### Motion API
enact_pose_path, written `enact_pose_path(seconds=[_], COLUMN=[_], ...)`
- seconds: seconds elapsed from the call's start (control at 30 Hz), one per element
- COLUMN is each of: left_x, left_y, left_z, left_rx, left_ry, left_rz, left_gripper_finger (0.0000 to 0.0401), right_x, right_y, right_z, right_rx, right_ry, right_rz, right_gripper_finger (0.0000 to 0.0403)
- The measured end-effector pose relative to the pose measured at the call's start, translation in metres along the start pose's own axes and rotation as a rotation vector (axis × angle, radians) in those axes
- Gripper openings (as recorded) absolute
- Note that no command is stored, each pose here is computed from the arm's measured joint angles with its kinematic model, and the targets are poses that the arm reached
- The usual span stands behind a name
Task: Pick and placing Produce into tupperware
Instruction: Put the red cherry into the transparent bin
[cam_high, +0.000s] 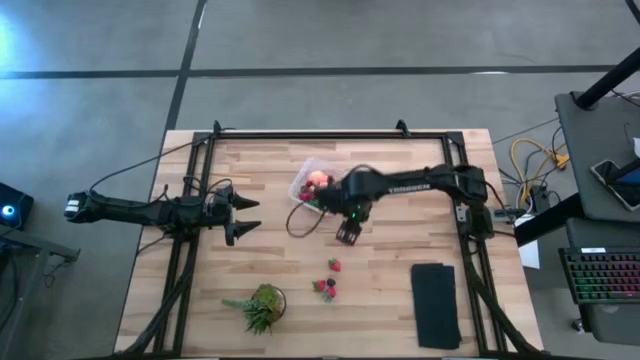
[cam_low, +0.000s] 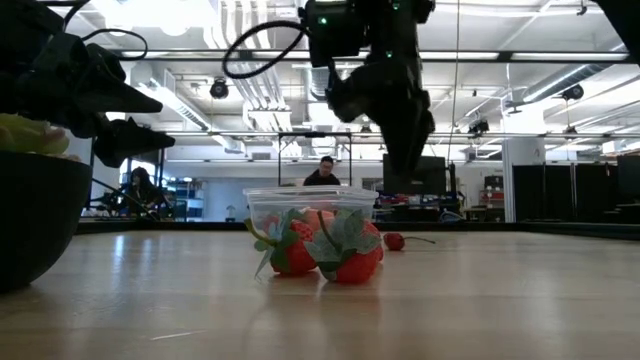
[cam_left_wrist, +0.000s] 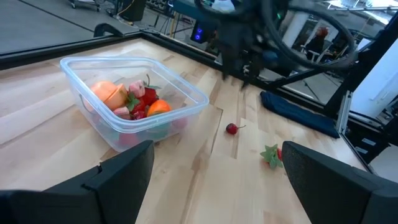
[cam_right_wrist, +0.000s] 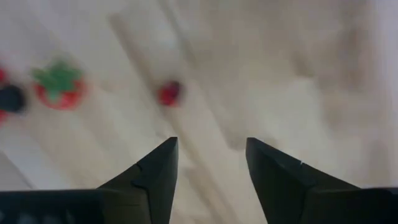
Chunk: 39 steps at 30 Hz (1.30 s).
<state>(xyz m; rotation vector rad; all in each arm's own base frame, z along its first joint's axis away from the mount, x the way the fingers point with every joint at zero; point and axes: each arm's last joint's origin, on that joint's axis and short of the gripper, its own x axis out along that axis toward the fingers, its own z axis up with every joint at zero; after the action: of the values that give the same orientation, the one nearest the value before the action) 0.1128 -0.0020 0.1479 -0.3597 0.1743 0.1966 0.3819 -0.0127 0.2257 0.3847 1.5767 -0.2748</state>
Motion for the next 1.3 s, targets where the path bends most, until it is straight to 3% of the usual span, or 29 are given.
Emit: enact_pose_path(seconds=[0.2, 0.5, 1.3], left_x=[0.0, 0.0, 0.0], left_y=[0.0, 0.0, 0.0], left_z=[0.0, 0.0, 0.0], left_rx=[0.0, 0.0, 0.0], left_ry=[0.0, 0.0, 0.0], left_rz=[0.0, 0.0, 0.0], left_gripper_finger=[0.0338, 0.0338, 0.0338], right_x=[0.028, 0.047, 0.081], right_y=[0.032, 0.029, 0.019], right_z=[-0.006, -0.006, -0.013], right_rx=[0.099, 0.293, 0.364], right_ry=[-0.066, -0.138, -0.137], right_rz=[0.087, 0.036, 0.051], right_gripper_finger=[0.0171, 0.0164, 0.0161])
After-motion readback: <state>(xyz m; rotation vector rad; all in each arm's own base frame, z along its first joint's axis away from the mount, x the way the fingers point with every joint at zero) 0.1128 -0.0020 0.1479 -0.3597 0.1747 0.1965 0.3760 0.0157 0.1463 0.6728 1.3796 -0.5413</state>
